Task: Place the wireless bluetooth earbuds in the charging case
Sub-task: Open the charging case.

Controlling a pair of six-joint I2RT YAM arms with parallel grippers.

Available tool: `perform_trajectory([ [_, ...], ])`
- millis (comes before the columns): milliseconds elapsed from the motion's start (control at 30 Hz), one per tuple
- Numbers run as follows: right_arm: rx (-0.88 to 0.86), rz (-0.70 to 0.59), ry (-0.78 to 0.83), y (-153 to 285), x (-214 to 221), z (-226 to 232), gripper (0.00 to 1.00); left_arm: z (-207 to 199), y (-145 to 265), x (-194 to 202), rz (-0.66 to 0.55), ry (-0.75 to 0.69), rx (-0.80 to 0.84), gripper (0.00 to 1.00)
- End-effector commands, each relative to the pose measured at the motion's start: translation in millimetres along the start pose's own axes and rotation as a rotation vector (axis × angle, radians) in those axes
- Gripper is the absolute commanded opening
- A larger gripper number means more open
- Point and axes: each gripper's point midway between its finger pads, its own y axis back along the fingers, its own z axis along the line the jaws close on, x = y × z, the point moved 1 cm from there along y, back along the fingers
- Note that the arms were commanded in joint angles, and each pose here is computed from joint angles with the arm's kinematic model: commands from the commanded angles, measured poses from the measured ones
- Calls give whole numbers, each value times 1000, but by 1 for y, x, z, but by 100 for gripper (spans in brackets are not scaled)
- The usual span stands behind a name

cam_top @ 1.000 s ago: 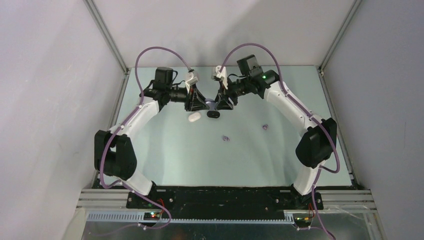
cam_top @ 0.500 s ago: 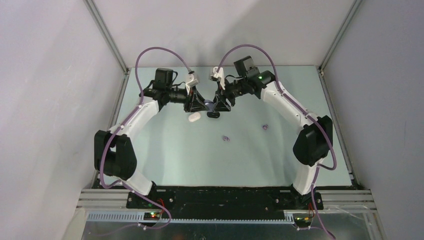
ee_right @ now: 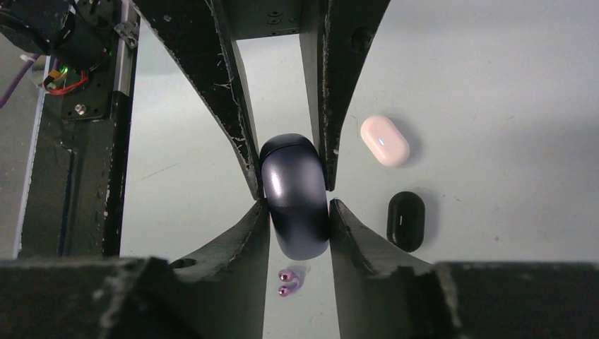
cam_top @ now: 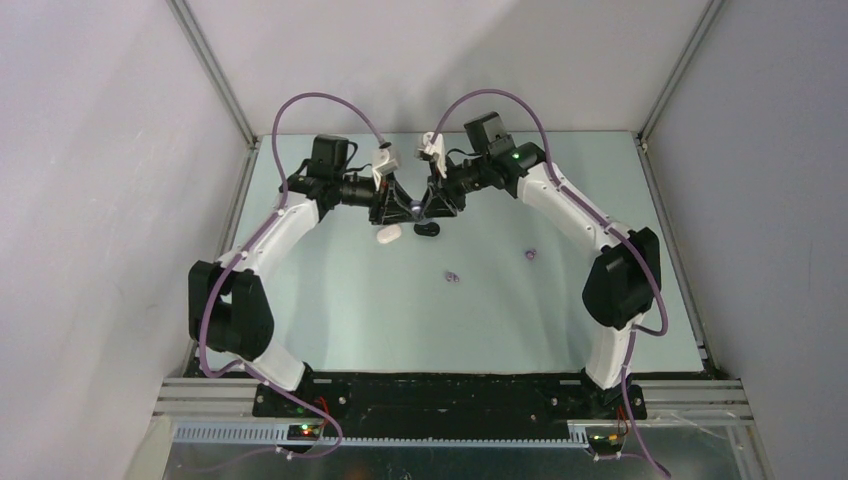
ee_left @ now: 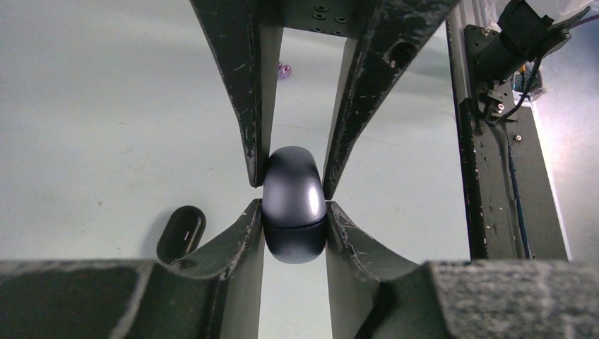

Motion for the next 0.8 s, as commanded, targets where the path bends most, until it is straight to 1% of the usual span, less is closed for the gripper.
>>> perform_trajectory([
  [0,-25,-27,10,2,-8,1,33,-8,7,-32,-46,-113,4,3],
  [33,-28,-24,15,4,-8,2,29,-8,7,-31,-45,-107,0,12],
  [67,-31,-24,17,6,-9,4,26,-7,7,-31,-43,-101,-7,26],
  [100,-30,-24,23,7,-9,5,23,-6,7,-30,-40,-95,-13,32],
  [133,-28,-26,27,9,-11,6,23,-5,8,-30,-36,-89,-25,39],
  [200,-18,-27,39,13,-13,7,21,-3,9,-28,-31,-79,-37,46],
  [267,-8,-23,53,15,-14,7,20,-2,9,-24,-20,-66,-46,49],
  [400,6,-21,65,18,-15,6,19,-1,8,-18,-6,-52,-42,51],
  [633,11,-32,52,18,-18,5,18,1,7,-12,11,-37,-42,52],
  [733,12,-36,52,18,-20,4,18,1,7,-13,10,-38,-41,50],
  [767,11,-36,51,18,-19,5,18,1,7,-13,10,-39,-41,46],
])
